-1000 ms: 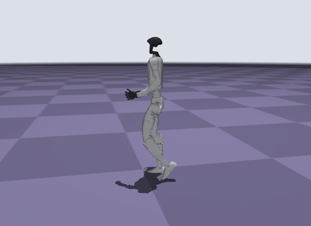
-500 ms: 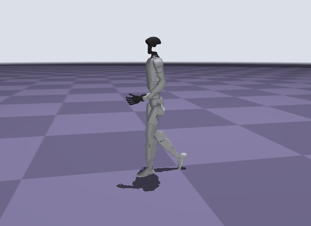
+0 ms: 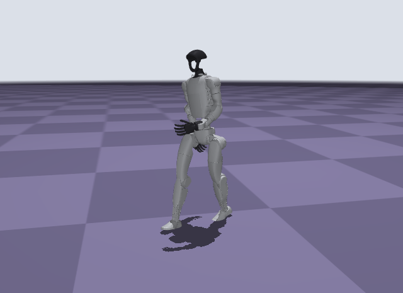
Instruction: Walk run
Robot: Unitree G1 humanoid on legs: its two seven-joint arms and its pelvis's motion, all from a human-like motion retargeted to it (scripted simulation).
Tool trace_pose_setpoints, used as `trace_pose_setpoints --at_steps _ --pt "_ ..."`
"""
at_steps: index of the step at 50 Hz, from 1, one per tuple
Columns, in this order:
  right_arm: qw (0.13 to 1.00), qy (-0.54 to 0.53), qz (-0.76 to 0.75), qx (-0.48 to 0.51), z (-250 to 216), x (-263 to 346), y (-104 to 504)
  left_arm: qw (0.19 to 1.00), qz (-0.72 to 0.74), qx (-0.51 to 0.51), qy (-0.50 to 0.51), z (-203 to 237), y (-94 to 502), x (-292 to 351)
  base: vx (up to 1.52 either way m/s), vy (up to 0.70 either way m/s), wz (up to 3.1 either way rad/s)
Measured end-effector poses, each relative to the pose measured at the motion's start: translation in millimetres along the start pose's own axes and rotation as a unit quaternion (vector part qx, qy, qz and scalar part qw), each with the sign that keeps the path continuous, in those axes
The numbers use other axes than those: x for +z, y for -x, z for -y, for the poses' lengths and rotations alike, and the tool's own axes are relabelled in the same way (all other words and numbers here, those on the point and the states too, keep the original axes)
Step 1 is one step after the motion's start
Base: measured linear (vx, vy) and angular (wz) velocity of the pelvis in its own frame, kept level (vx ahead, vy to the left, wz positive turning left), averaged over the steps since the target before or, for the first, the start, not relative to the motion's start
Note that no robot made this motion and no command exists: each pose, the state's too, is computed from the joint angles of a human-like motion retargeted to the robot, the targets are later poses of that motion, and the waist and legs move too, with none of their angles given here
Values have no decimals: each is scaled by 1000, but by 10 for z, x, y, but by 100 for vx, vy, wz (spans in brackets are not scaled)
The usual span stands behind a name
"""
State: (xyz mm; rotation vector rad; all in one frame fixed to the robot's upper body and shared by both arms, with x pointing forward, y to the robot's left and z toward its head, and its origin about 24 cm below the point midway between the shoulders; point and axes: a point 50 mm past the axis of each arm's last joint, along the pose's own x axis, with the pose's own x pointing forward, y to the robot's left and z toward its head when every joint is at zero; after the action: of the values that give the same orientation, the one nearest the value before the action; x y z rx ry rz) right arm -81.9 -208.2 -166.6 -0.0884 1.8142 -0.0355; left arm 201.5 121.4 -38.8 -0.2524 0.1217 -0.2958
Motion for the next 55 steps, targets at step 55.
trace_pose_setpoints --at_steps 55 --pt "988 39 -90 118 -395 -801 50 1000 18 14 -2 -72 19 72 90 -18 99"
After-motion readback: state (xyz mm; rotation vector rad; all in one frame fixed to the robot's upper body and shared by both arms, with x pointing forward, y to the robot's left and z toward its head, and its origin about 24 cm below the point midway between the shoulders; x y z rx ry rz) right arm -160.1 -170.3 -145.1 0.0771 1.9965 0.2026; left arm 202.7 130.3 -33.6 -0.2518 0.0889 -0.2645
